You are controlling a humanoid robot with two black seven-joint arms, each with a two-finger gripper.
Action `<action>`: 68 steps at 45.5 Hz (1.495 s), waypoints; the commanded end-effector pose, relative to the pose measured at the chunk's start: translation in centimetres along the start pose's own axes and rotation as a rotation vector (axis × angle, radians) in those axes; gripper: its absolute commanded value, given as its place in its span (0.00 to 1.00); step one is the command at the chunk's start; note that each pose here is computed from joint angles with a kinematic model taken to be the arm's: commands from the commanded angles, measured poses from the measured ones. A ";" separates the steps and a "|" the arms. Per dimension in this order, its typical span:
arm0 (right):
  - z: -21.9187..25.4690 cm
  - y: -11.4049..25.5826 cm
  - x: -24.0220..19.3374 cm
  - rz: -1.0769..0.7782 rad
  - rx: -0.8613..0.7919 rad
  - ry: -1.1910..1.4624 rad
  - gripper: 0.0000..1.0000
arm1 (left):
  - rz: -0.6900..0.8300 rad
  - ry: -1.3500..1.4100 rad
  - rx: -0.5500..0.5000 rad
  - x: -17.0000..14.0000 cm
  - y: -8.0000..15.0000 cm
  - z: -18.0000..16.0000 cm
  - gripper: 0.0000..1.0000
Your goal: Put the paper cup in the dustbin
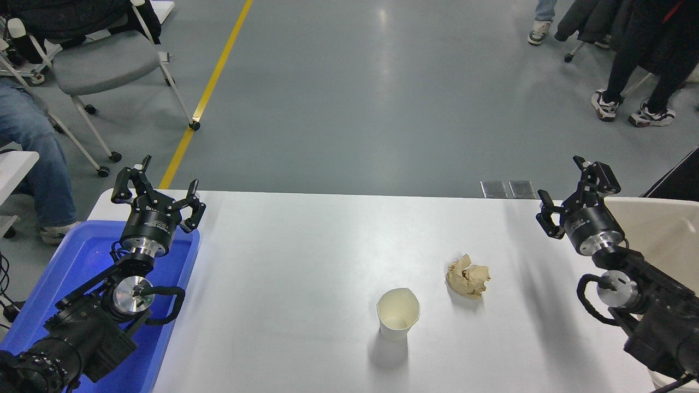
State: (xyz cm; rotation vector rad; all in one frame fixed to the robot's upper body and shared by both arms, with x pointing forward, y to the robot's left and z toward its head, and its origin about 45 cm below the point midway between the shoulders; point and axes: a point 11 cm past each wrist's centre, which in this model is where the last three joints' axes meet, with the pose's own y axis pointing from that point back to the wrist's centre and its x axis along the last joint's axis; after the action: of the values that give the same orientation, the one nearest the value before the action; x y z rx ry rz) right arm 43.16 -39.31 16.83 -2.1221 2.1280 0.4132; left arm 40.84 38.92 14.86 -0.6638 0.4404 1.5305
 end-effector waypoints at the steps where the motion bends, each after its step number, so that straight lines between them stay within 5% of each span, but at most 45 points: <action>1: -2.4 -0.4 -1.4 -0.075 -0.122 0.157 1.00 | 0.000 0.001 0.000 0.0 0.0 0.0 1.00; 9: -3.8 -0.1 -4.3 -0.222 -0.239 0.400 1.00 | 0.002 -0.001 -0.001 0.1 0.0 0.1 1.00; 27: -7.7 4.3 -11.7 -0.651 -0.197 0.969 1.00 | 0.000 0.001 0.000 0.0 0.0 0.0 1.00; 46: -0.1 7.4 -17.0 -1.107 -0.381 1.575 1.00 | 0.000 0.000 -0.001 0.0 0.0 0.0 1.00; 68: 5.2 9.2 -22.1 -1.413 -0.404 1.832 0.99 | 0.000 0.000 -0.001 0.0 0.0 0.0 1.00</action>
State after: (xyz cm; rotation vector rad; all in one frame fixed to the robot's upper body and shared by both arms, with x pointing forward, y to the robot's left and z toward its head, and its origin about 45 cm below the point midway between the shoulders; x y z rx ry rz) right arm 34.69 -18.86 20.10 -3.8582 -0.0909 -1.6027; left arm 40.84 38.95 14.88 -0.6641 0.4401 1.5305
